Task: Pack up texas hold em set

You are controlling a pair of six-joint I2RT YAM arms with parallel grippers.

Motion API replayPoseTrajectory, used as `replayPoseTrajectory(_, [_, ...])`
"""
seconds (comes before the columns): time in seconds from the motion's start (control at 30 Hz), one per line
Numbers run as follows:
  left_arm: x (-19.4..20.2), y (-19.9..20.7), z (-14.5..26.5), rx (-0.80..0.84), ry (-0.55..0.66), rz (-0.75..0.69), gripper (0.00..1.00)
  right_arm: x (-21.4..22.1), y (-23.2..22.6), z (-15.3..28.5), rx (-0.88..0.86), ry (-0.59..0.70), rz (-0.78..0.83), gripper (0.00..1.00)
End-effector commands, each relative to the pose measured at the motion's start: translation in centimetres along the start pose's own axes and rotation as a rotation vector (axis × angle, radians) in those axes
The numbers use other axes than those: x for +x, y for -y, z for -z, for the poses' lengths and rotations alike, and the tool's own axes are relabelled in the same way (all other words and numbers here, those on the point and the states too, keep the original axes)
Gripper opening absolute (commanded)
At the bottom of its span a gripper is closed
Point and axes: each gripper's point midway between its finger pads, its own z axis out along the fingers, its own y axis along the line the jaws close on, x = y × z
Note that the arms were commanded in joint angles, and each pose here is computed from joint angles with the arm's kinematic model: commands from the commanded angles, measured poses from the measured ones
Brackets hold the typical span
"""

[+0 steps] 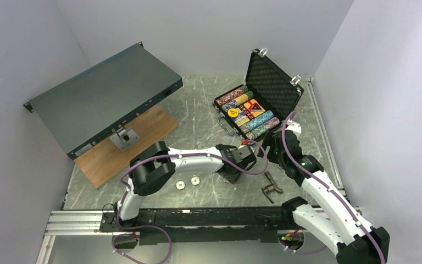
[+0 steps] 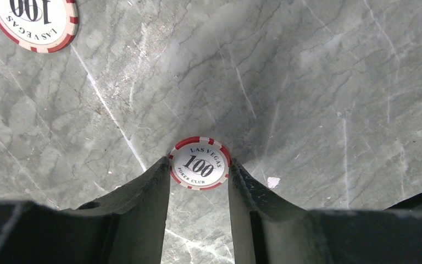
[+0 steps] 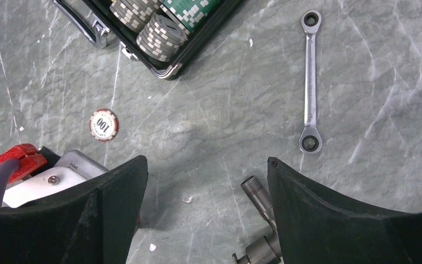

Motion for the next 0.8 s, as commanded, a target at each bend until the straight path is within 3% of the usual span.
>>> replayPoseTrajectory(0.0, [2.7,-2.1,-1.5,-0.094,-0.061,-0.049,0.35,-0.6,-1.2,0.0,-0.054,0.028,-0.010,0.82])
replayPoseTrajectory(0.17, [0.7,-3.3,1.5,-0.134,0.035,-0.041,0.29,-1.5,-1.1,0.2,-0.044,0.032,-0.010,0.82])
replayPoseTrajectory(0.53, [-2.1,-6.7,10.0,-0.166,0.293,-0.044,0.28,-5.3,-2.8,0.5,-0.181,0.035,-0.029,0.82])
replayPoseTrajectory(0.77, [-3.0,-8.9,15.5,-0.166,0.472,-0.120,0.22,-4.2,-10.3,-0.1,-0.582,-0.165,0.110,0.84])
